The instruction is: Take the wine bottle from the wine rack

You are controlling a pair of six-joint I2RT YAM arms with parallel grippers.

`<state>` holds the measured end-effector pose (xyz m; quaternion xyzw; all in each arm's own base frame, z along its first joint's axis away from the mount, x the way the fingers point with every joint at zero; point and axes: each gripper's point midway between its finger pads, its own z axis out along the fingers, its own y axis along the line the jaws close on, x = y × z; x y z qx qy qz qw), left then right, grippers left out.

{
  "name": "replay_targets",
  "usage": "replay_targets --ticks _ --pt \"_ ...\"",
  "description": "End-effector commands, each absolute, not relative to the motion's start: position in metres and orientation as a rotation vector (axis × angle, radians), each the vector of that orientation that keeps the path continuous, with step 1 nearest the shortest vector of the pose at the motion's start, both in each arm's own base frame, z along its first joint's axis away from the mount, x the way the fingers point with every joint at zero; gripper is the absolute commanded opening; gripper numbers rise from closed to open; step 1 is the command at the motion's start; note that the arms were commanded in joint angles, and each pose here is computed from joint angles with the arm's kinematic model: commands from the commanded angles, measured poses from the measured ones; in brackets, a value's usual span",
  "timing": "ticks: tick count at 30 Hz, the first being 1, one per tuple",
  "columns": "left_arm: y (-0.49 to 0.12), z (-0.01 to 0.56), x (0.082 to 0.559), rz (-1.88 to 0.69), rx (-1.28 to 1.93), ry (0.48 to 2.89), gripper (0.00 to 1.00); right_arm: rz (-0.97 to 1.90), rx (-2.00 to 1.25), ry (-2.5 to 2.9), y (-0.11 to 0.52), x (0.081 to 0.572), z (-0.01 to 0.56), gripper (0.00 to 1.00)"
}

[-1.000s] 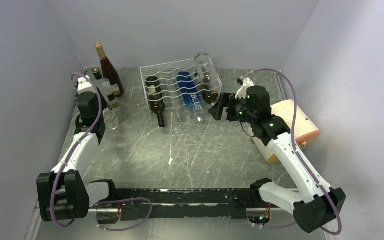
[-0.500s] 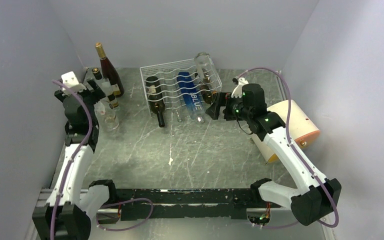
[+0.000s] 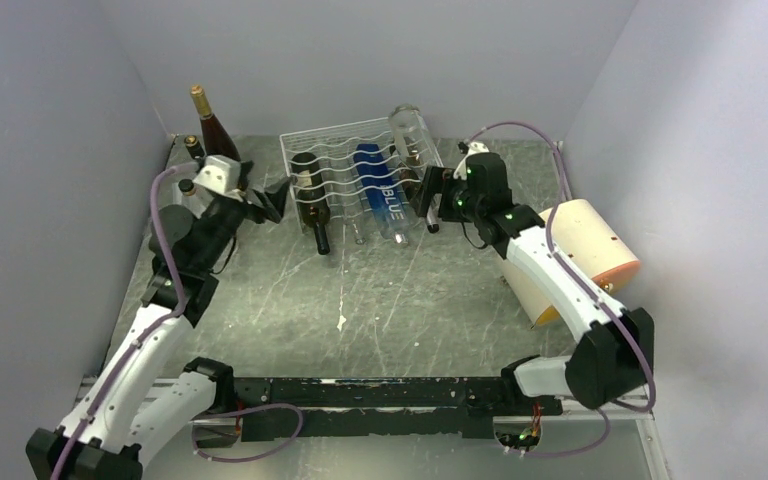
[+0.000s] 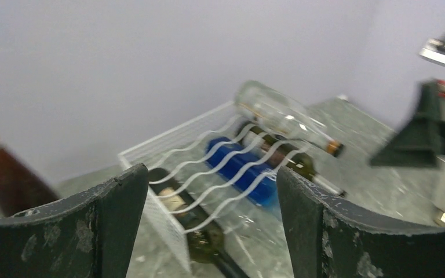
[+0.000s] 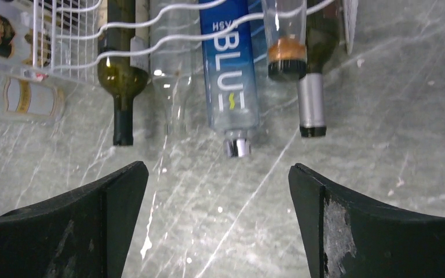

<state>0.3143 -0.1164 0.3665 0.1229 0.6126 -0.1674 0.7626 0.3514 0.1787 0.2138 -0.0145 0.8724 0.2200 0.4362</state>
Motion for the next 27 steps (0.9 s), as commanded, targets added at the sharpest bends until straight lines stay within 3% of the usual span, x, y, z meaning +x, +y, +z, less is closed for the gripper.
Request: replay_targets --ticks 1,12,27 --pt "-0.171 0.378 0.294 -0.574 0.461 1.282 0.84 0.588 -0.023 2.029 0.187 0.395 0.241 0.98" --pt "-0.212 0.370 0.275 -0.706 0.568 1.285 0.84 0.618 0.085 2.098 0.171 0.465 0.196 0.96" --pt "-0.216 0.362 0.276 -0.676 0.575 1.298 0.84 0.763 0.020 2.123 0.195 0.490 0.163 0.52"
